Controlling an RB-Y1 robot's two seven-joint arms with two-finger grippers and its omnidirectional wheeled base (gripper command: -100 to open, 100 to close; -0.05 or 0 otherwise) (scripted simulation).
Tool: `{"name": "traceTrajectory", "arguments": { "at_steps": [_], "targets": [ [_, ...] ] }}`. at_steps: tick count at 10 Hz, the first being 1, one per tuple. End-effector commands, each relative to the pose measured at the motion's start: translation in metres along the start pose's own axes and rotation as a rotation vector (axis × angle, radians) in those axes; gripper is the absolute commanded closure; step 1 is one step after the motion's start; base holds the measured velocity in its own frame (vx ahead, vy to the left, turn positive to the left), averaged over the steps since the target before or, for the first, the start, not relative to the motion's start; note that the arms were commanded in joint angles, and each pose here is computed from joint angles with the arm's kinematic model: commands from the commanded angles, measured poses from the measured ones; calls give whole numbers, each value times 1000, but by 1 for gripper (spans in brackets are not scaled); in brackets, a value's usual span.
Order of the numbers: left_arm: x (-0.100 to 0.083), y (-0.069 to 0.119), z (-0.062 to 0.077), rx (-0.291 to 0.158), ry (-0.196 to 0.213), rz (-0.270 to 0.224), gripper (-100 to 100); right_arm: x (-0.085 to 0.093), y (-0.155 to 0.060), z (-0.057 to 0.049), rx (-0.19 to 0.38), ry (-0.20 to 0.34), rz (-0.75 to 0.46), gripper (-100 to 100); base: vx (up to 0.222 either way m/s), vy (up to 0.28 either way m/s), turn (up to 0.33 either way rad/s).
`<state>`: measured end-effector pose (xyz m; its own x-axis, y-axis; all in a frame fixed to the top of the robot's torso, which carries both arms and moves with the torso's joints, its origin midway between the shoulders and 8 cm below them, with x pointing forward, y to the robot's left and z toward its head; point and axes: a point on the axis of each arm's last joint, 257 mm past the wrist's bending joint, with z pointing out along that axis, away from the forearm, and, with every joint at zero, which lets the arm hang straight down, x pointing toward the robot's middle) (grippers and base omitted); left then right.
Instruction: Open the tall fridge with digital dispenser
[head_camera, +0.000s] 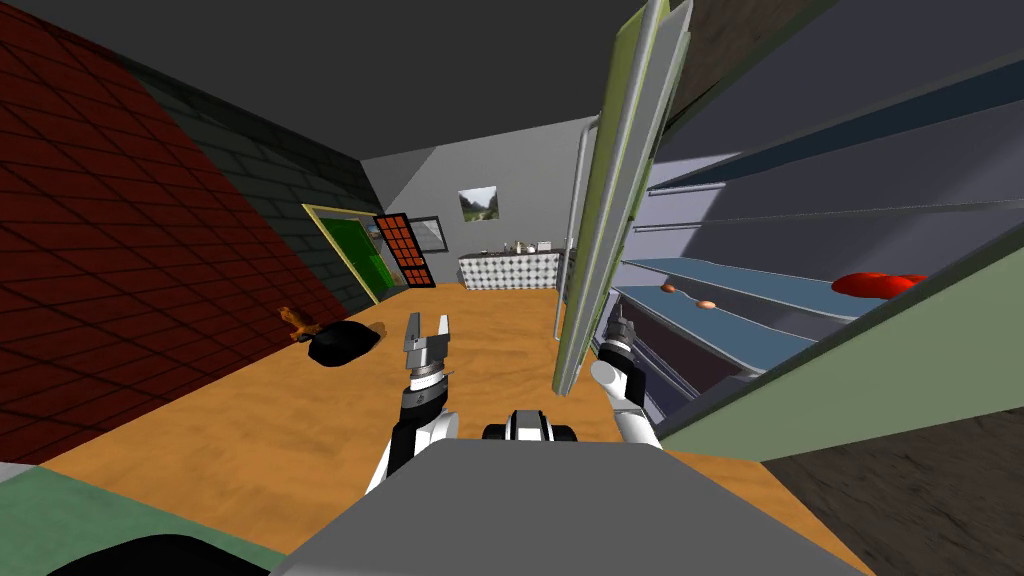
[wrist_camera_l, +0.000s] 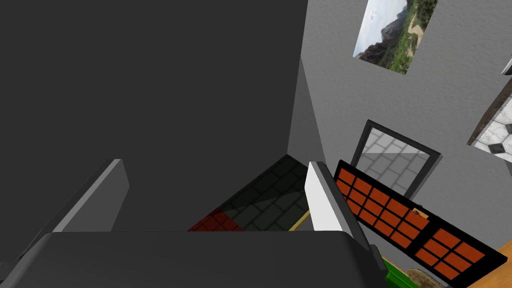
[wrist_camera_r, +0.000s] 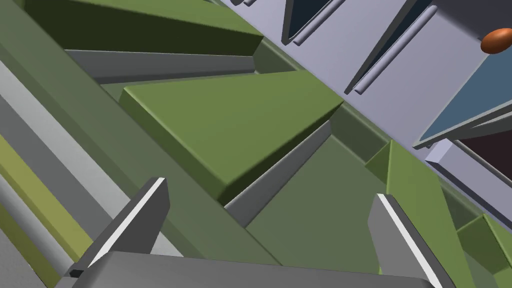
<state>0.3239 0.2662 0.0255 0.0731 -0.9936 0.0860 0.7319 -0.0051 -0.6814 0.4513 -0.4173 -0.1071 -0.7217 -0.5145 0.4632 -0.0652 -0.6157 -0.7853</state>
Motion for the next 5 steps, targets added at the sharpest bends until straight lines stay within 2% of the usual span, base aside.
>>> {"name": "traceTrajectory", "arguments": {
  "at_steps": [1,4,5],
  "targets": [
    [0,0,0,0,0,0,0,16,-13,16,47,35,-2,-100,12,-26,-51],
    [0,0,0,0,0,0,0,42,-55,44,116,119,62,-100,46,-21,-113],
    [0,0,0,0,0,0,0,42,-53,44,109,117,71,-100,42,-6,-39]
  ]
}}
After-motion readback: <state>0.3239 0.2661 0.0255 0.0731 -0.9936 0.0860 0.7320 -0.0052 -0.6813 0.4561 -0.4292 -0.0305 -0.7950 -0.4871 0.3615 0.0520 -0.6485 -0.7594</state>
